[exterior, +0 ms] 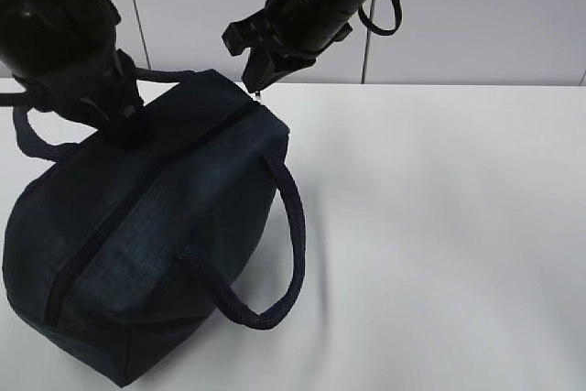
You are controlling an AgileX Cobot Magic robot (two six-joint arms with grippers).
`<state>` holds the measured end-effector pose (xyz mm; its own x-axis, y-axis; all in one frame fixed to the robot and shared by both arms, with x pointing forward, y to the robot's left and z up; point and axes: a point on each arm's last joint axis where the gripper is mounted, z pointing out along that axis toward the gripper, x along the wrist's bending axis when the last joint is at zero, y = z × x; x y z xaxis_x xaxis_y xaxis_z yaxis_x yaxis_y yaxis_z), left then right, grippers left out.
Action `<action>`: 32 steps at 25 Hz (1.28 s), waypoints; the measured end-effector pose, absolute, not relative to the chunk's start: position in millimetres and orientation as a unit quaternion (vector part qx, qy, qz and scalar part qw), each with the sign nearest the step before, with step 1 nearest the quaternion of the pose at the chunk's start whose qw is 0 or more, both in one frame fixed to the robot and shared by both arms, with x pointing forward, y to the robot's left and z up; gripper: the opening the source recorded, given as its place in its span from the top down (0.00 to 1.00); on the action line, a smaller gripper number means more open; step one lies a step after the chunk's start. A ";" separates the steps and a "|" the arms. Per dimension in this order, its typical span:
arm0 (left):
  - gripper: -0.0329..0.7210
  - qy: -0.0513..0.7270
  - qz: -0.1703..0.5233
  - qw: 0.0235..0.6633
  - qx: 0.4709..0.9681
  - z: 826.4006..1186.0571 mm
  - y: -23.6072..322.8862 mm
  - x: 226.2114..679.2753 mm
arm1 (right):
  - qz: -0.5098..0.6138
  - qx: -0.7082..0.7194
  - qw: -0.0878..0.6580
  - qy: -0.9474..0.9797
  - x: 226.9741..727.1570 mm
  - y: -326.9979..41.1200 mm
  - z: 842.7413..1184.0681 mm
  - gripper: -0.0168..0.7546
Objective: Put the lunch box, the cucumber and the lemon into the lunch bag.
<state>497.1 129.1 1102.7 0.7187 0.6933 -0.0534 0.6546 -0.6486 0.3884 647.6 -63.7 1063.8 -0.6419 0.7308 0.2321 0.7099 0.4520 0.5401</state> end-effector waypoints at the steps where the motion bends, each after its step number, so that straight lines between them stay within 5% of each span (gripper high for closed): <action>1: 0.96 0.371 0.052 0.194 0.907 1104.2 129.9 496.1 | 0.310 0.423 0.018 0.851 647.9 -63.6 1064.0 0.98; 32: 0.96 0.350 0.109 0.291 0.884 1177.1 164.1 435.7 | 0.344 0.425 -0.003 0.837 646.3 -55.3 1068.3 0.98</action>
